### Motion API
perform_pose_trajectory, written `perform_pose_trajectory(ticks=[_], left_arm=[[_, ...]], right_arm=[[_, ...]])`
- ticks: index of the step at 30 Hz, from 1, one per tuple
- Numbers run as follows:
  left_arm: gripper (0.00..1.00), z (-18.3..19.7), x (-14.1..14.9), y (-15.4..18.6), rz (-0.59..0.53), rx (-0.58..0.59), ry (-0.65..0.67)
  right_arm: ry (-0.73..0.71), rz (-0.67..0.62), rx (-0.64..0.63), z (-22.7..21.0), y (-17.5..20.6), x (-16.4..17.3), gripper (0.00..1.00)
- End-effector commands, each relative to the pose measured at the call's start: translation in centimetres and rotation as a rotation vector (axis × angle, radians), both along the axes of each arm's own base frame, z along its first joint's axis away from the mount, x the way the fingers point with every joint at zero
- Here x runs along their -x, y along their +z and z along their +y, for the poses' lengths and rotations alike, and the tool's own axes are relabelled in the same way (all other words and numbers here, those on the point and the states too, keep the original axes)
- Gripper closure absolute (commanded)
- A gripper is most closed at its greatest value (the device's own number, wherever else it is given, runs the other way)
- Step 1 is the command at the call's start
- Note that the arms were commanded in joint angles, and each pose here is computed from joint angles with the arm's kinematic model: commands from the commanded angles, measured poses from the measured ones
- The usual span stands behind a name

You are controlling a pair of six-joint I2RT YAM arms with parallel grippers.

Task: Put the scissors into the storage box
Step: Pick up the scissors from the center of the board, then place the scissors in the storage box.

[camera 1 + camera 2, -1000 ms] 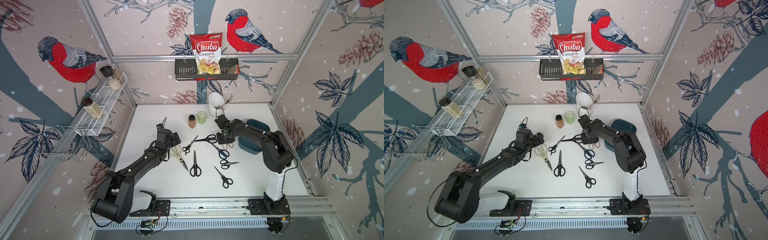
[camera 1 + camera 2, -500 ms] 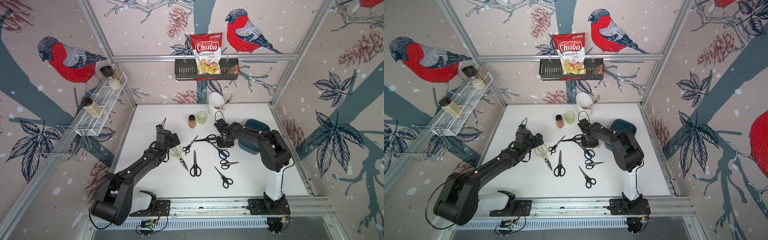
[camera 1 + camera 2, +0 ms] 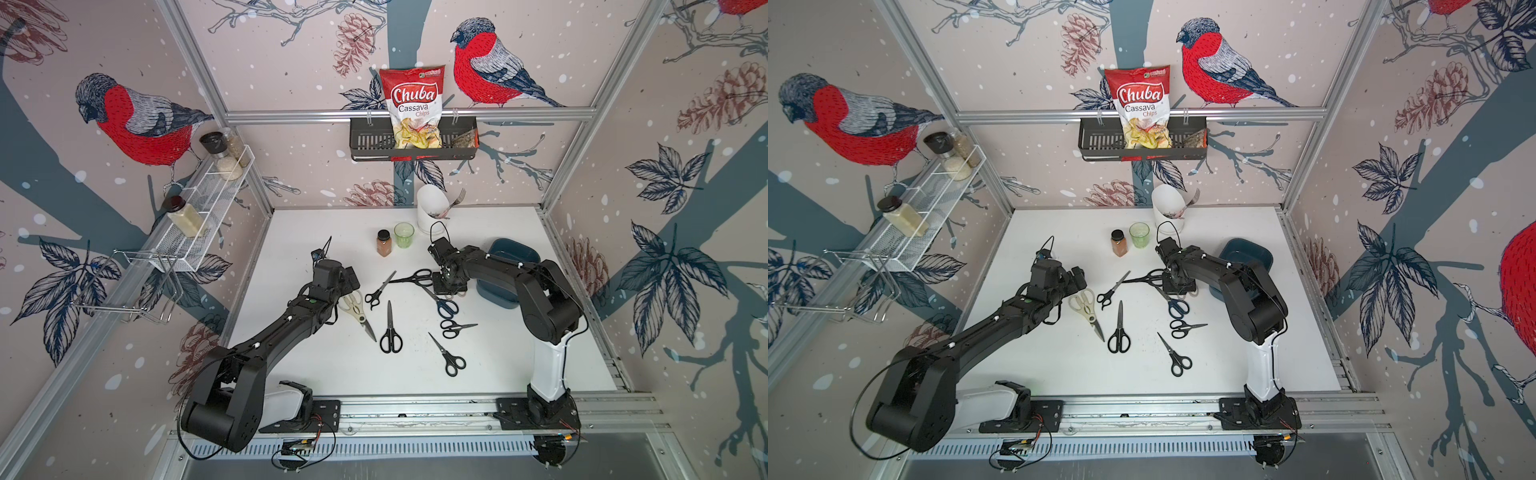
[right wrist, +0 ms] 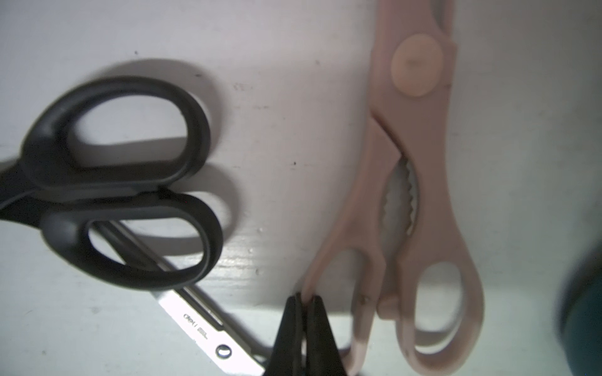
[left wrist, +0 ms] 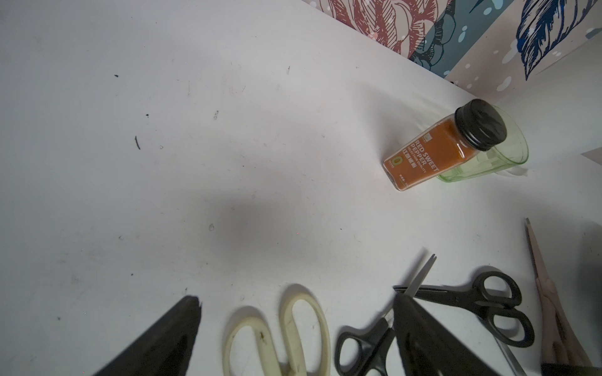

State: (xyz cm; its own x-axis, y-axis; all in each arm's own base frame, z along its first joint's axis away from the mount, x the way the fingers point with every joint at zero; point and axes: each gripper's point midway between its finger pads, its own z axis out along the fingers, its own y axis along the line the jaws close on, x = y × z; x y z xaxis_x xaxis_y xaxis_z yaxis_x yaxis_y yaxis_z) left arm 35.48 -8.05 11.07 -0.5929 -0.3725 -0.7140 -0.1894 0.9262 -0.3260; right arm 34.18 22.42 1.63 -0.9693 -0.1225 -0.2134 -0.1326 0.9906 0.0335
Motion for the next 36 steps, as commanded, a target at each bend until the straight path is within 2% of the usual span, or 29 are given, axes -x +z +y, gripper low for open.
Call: perform_pose_trajectory(ticks=[1, 4, 11, 14, 17, 22, 26, 29, 36], left_arm=[[0.04, 0.1, -0.1, 0.2, -0.010, -0.003, 0.002], [0.04, 0.0, -0.2, 0.3, -0.013, 0.002, 0.000], [0.04, -0.5, -0.6, 0.4, -0.010, 0.013, -0.011], [0.04, -0.8, -0.9, 0.5, -0.009, 0.021, -0.019], [0.04, -1.0, -1.1, 0.5, -0.005, 0.027, -0.026], [0.04, -1.2, -1.3, 0.5, -0.003, 0.034, -0.034], [0.04, -1.4, -1.4, 0.4, 0.001, 0.039, -0.036], [0.05, -1.4, -1.4, 0.2, 0.006, 0.045, -0.034], [0.04, -2.0, -1.6, -0.3, 0.024, 0.079, -0.041]], right_arm=[[-0.013, -0.022, 0.004, -0.6, 0.4, -0.9, 1.00], [-0.026, -0.072, -0.049, -0.4, 2.6, -2.6, 1.00], [-0.080, -0.254, -0.242, -1.0, 11.4, -6.7, 1.00], [-0.147, -0.316, -0.291, -3.7, 14.4, -8.1, 1.00], [-0.250, -0.360, -0.296, -8.1, 15.8, -8.7, 1.00], [-0.407, -0.385, -0.276, -15.5, 16.0, -7.8, 1.00], [-0.500, -0.371, -0.277, -19.7, 14.6, -5.9, 1.00], [-0.524, -0.354, -0.272, -20.7, 13.2, -4.7, 1.00], [-0.473, -0.272, -0.243, -18.5, 9.4, -3.8, 1.00]])
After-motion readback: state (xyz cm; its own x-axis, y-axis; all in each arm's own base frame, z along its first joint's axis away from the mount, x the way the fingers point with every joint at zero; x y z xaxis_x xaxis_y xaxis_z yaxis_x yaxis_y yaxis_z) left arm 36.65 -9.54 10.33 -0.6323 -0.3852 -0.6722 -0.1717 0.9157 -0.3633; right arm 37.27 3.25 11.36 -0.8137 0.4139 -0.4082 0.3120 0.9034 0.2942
